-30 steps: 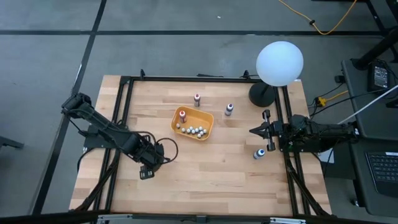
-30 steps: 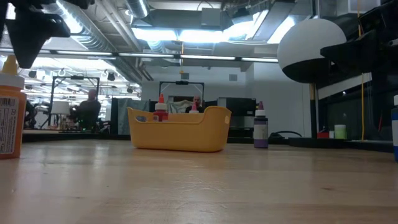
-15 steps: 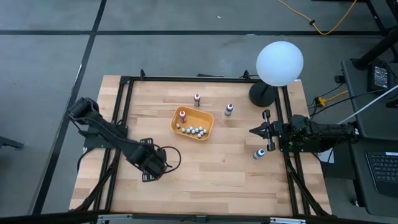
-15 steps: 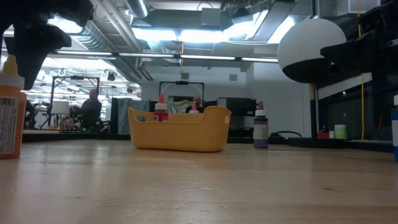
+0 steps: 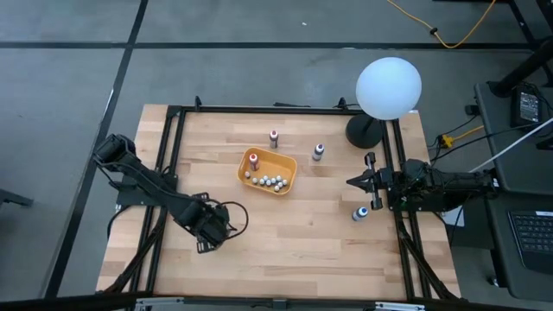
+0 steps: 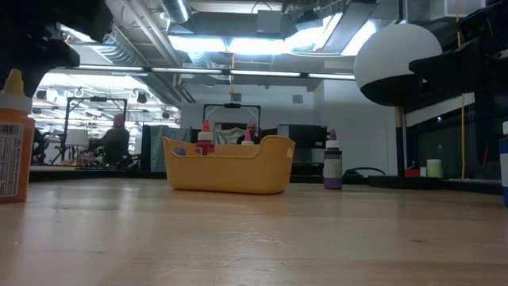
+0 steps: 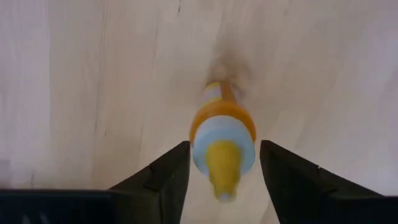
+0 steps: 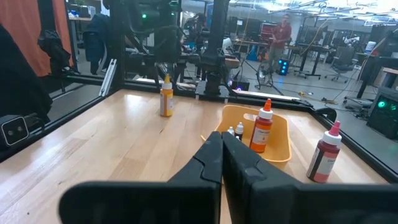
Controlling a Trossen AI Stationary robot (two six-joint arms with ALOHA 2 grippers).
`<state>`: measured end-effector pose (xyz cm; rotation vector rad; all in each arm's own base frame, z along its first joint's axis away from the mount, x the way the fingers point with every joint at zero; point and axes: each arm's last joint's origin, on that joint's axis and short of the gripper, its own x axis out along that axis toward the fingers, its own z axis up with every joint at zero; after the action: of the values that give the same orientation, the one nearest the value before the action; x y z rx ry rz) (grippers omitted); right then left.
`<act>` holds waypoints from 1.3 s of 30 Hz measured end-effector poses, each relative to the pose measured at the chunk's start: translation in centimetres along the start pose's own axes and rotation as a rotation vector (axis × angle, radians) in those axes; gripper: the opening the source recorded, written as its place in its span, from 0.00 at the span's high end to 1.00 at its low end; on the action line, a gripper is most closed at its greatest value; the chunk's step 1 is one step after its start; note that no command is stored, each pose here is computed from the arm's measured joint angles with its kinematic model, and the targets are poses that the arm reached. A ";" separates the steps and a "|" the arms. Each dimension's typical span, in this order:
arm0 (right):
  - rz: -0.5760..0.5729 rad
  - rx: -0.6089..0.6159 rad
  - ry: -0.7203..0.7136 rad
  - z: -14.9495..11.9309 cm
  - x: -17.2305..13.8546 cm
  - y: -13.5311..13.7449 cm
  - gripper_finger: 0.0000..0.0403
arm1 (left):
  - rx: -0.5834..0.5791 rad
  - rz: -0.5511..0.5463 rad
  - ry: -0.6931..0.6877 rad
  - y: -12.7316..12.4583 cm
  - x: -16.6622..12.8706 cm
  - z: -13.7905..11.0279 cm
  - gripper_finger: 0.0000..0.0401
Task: Pick & Place food coloring
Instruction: Put the large yellow food coloring bottle into the yellow bin
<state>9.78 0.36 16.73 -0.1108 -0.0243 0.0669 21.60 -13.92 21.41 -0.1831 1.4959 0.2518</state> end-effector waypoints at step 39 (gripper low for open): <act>0.000 0.000 0.000 0.0 0.0 0.0 0.98 | -0.093 -0.005 -0.086 0.3 -1.1 0.1 0.72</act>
<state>9.78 0.35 16.73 -0.1110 -0.0244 0.0668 21.55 -13.64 22.56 -0.2473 1.3995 0.3223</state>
